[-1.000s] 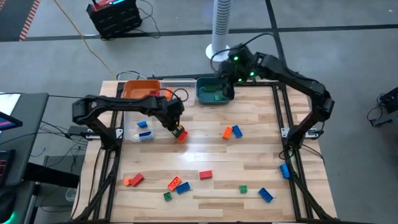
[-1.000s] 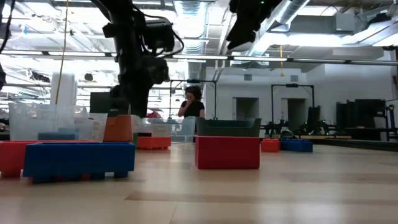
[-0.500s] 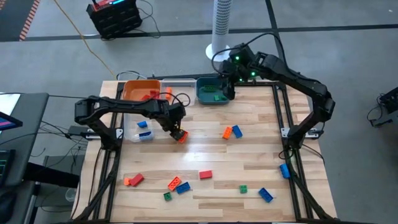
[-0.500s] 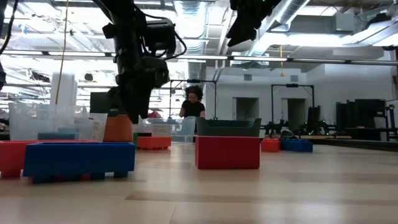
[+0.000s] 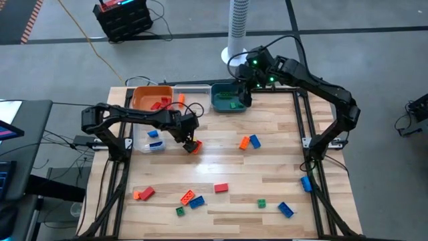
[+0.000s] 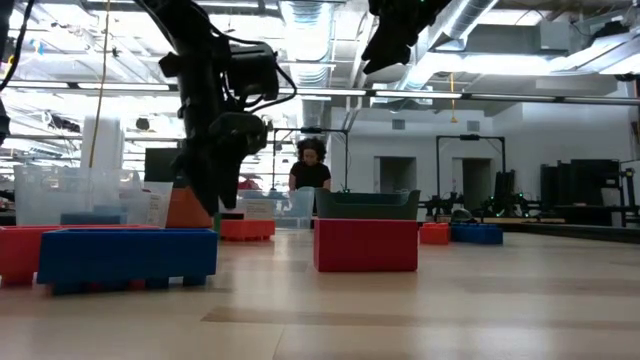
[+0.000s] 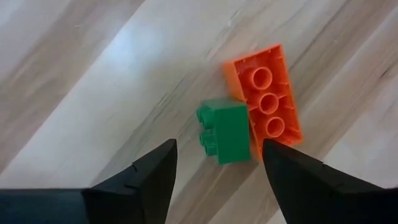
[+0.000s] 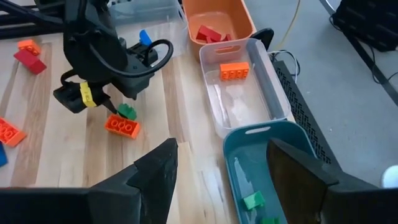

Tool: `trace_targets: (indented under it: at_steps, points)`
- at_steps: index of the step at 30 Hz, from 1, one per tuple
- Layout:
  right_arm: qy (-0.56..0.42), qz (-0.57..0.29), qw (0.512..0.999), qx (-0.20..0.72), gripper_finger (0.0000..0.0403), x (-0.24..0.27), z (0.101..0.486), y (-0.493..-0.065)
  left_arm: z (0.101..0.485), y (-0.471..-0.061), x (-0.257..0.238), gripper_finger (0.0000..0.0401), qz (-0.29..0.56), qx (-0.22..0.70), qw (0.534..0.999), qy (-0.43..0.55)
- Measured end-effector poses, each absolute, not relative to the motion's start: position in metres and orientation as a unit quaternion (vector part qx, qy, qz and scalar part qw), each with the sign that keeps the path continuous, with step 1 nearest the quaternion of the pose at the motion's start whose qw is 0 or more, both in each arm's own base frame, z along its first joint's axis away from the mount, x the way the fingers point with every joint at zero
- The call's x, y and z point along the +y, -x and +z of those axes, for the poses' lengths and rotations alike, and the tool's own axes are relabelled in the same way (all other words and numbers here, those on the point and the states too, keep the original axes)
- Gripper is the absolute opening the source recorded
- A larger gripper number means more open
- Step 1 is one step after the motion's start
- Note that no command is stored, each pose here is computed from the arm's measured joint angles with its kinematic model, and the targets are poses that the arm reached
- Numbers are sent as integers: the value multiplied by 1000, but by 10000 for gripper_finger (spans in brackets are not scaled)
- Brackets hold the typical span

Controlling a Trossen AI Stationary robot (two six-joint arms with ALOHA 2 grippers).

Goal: Sort blocks
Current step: Put the green game piece into the blue bin

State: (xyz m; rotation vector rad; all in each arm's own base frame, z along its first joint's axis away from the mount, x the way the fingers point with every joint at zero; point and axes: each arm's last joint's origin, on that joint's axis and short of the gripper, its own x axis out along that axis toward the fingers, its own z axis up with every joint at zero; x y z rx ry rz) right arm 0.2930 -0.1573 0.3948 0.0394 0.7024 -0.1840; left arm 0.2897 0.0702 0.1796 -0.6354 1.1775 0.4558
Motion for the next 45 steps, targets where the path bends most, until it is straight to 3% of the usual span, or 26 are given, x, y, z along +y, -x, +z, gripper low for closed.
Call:
trace_targets:
  at_steps: [20,27,37,45]
  points:
    - [-15,-92,938,333,254,-158,397,-294,172,-285,72,169,230,546,766,249]
    - [-15,-92,938,333,254,-158,397,-294,172,-288,70,154,182,546,783,236]
    - [-17,-92,938,334,254,-158,396,-294,169,-289,71,160,199,553,788,182]
    - [-17,-93,938,333,254,-158,396,-294,170,-292,71,221,183,548,799,165]
